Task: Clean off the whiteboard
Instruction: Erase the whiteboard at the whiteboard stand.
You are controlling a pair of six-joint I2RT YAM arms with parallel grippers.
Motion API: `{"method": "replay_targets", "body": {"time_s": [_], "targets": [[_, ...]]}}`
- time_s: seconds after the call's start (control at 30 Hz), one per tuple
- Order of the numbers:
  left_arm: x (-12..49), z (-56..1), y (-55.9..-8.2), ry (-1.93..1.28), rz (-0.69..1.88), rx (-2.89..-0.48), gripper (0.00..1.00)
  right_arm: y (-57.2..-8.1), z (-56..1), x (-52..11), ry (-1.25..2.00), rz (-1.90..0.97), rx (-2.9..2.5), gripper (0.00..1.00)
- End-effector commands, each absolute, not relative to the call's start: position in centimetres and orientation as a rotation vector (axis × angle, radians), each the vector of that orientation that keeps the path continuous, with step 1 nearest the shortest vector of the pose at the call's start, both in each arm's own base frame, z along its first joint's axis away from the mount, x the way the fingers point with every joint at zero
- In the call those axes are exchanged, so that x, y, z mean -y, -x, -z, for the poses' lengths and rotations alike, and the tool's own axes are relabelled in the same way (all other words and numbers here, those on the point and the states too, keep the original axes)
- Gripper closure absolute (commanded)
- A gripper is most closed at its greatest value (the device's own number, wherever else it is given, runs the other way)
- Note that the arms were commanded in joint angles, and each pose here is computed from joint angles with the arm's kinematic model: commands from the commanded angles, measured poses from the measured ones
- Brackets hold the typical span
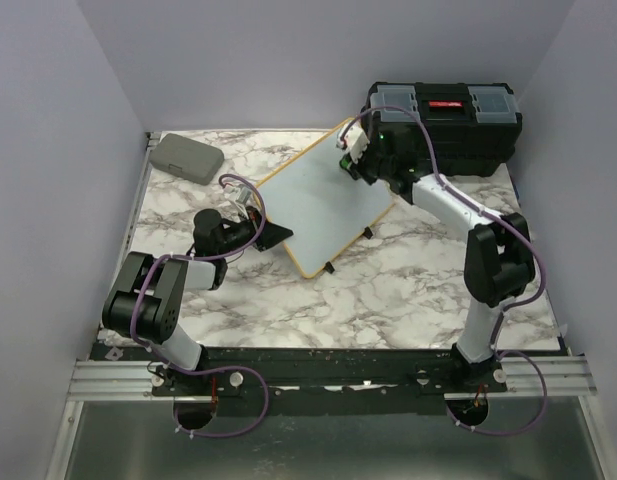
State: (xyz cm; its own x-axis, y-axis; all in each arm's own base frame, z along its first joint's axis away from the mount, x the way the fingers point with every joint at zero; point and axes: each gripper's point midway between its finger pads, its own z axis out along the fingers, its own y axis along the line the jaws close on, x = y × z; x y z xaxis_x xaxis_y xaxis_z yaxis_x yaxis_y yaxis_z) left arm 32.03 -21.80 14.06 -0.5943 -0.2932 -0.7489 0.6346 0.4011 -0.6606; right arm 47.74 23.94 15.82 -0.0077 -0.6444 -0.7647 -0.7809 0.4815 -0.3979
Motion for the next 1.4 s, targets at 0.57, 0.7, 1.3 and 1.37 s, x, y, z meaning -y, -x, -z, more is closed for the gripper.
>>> {"method": "replay_targets", "body": {"time_s": [0.57, 0.7, 1.3, 1.37], "targets": [[23.3, -14.9, -29.2, -0.459, 1.444, -1.745, 1.0, -42.9, -18.6, -31.1, 1.41, -0.551, -1.616, 0.99], [23.2, -15.0, -29.1, -0.46, 1.438, -1.746, 1.0, -44.6, -18.5, -32.2, 1.294, -0.478, -1.712, 0.99], [23.3, -15.3, -29.1, -0.467, 1.442, -1.736, 1.0, -53.0, -16.0, -20.8, 0.94, -0.231, -2.008, 0.99], [23.2, -15.4, -29.1, -0.468, 1.441, -1.732, 1.0, -51.3, -14.5, -20.7, 0.983, -0.255, -2.011, 0.99]]}}
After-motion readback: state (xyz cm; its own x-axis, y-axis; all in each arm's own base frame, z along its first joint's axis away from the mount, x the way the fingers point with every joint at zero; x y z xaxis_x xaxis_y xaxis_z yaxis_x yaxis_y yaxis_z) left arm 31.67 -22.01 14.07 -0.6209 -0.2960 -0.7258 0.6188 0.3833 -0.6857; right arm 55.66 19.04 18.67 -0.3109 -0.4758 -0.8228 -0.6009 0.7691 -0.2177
